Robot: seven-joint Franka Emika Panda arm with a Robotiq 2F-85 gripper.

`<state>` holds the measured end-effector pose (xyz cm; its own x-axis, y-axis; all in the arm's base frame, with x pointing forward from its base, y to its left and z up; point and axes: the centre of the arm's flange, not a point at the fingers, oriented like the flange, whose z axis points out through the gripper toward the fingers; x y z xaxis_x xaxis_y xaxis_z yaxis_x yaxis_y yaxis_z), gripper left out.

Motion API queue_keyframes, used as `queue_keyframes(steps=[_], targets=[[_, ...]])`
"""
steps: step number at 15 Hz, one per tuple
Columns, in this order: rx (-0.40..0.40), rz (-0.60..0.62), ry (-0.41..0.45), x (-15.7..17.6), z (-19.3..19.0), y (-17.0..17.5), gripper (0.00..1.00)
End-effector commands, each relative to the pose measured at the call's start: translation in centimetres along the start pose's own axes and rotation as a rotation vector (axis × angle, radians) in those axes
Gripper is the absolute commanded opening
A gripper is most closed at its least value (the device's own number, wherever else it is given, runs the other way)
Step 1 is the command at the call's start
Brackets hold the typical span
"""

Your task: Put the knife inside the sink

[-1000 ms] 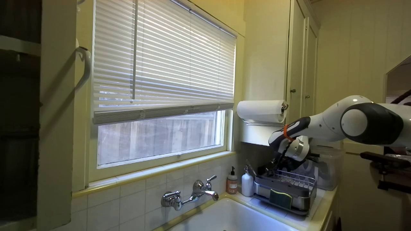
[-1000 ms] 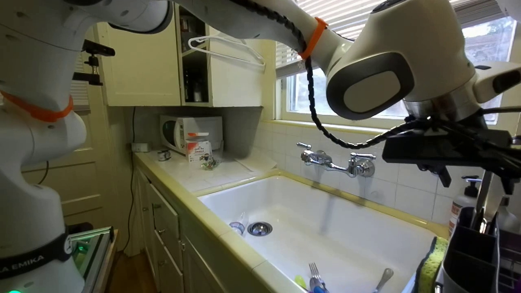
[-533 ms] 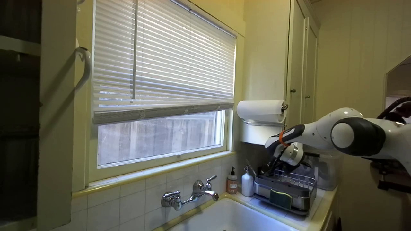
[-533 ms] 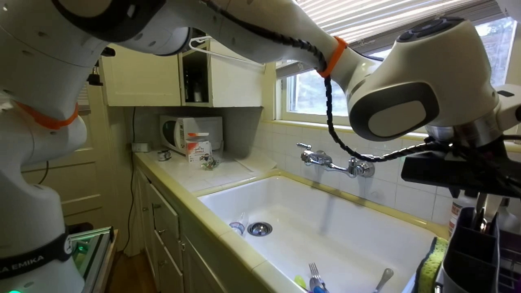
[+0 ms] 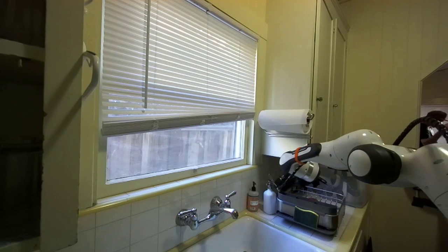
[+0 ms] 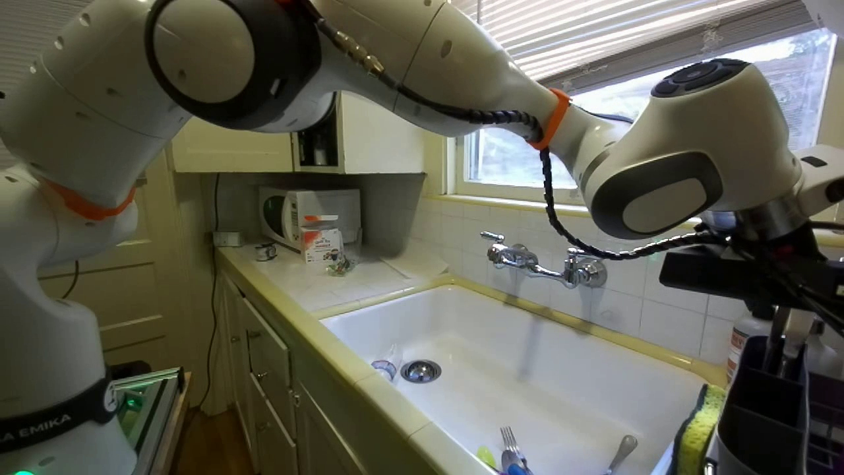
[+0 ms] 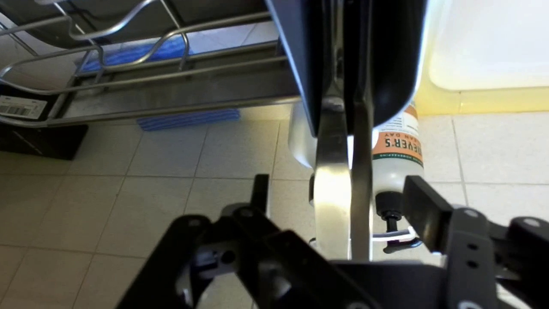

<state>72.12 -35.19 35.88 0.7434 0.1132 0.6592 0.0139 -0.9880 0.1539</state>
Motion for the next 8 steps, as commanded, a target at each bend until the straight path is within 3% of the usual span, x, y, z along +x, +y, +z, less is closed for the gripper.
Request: queue_keyframes(steps=[1,7,8], targets=[[0.001,0.017,-0.026,1.49,2.17,0.65,0.5],[-0.001,0.053,-0.058,1.16,2.6,0.5,0.04],[-0.003,0.061,-0.066,1.09,2.25,0.01,0.01]])
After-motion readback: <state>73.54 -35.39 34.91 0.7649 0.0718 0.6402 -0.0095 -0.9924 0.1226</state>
